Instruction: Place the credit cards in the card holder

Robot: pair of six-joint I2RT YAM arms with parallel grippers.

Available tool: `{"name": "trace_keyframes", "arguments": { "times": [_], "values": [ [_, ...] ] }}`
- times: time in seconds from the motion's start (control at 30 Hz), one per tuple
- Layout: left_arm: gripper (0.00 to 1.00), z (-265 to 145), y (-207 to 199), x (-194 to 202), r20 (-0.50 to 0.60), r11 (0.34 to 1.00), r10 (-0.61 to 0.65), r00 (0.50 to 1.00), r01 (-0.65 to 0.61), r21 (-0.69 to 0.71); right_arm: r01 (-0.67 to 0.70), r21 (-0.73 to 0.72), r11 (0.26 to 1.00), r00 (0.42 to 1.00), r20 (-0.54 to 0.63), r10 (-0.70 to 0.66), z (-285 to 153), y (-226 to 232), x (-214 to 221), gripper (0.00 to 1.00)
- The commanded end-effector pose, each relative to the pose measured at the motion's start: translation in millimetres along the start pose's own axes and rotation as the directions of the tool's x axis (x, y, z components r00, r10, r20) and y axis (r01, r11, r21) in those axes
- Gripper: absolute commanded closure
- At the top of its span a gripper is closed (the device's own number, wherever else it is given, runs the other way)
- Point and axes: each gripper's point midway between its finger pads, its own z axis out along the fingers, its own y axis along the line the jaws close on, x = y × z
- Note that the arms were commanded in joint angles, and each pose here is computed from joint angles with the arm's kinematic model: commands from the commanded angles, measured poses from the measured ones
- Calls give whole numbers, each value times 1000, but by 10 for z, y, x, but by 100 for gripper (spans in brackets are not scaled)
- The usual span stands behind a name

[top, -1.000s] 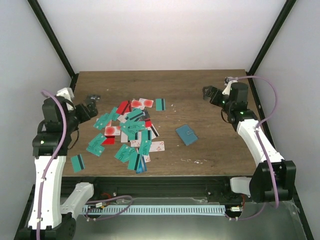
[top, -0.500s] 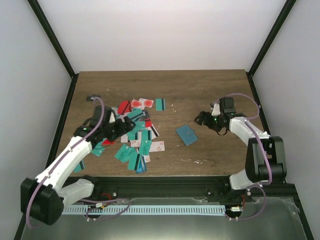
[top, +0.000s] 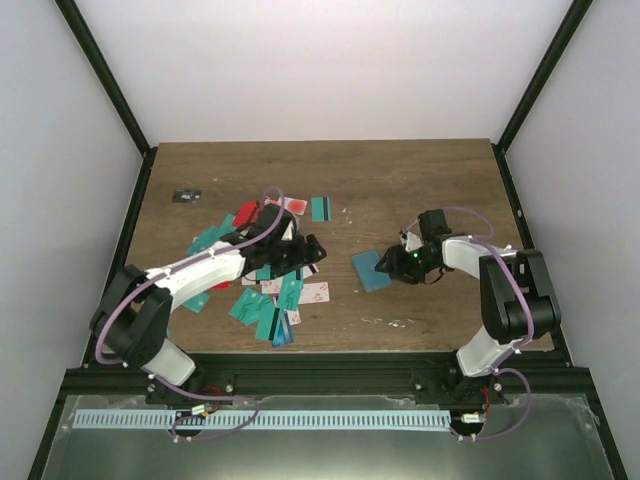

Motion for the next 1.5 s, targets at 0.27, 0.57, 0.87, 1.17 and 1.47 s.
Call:
{"name": "trace_keyframes", "arguments": {
  "times": [0.27, 0.57, 0.87, 1.17, 1.47],
  "values": [
    [0, 363, -340, -110, -48, 993, 115, 992, -113, 46, 27, -84, 996, 999, -44, -31, -264, 385, 337, 49],
    [0, -30, -276, -711, 86, 948, 285, 954, -268, -174, 38, 44, 998, 996, 81, -41, -591, 326, 264, 47],
    [0, -50, -129, -877, 16, 984, 179, 984, -178, -10, 43, 114, 992, 985, 162, -62, -827, 396, 38, 43],
    [7, 423, -451, -343, -111, 975, 215, 970, -208, 73, 33, 117, 993, 992, 117, -47, -733, 336, 95, 41],
    [28, 850, -705, 153, -211, 971, 222, 952, -195, 142, 12, 109, 994, 998, 66, -19, -595, 234, 235, 42]
  ]
}}
